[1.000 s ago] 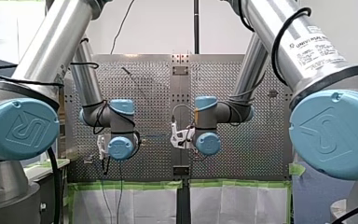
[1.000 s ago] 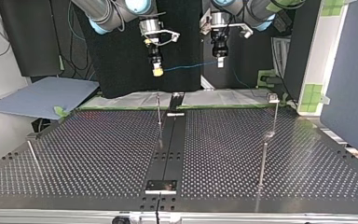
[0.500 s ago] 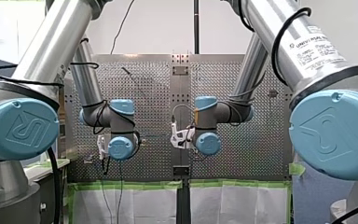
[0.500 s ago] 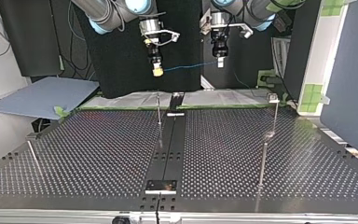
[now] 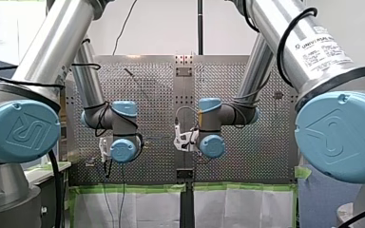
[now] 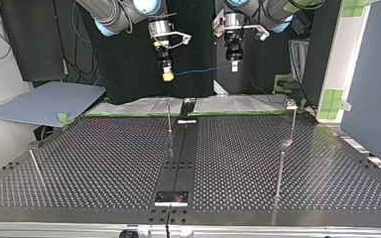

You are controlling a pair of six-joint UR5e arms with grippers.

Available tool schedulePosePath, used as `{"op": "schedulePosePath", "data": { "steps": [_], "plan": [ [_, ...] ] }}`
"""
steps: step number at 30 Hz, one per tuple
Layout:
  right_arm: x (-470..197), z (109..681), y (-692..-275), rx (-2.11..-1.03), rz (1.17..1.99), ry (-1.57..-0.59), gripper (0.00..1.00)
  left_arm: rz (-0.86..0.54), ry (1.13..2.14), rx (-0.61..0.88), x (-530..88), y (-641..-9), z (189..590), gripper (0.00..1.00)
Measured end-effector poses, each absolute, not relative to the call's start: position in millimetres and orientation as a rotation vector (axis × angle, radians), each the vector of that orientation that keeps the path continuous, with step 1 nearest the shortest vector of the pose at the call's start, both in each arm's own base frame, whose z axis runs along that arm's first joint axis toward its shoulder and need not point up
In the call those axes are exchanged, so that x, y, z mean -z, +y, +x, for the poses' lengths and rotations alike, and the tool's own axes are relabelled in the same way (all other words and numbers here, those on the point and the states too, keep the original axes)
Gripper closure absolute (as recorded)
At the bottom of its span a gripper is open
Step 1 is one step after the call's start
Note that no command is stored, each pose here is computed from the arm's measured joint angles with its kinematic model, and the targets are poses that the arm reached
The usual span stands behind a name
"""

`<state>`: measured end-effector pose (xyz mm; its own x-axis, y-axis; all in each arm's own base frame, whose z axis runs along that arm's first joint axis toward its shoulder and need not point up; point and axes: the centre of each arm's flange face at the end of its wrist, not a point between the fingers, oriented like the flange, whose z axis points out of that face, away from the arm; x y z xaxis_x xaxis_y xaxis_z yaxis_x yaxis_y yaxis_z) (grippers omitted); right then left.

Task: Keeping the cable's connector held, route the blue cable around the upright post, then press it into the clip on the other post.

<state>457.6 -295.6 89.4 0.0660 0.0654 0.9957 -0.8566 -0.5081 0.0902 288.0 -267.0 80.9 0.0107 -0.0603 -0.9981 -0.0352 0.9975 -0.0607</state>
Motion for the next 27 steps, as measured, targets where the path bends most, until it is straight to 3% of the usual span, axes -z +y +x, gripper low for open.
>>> {"op": "schedulePosePath", "data": {
  "steps": [18, 27],
  "plan": [
    [-87, 456, -296, -1.535, 1.594, -0.814, 1.00, -0.065, 1.570, 0.013, -78, -266, 287, 1.00],
    [-43, 422, -281, -1.360, 1.732, -0.877, 1.00, 0.041, 1.661, -0.086, -56, -261, 277, 1.00]
  ]
}}
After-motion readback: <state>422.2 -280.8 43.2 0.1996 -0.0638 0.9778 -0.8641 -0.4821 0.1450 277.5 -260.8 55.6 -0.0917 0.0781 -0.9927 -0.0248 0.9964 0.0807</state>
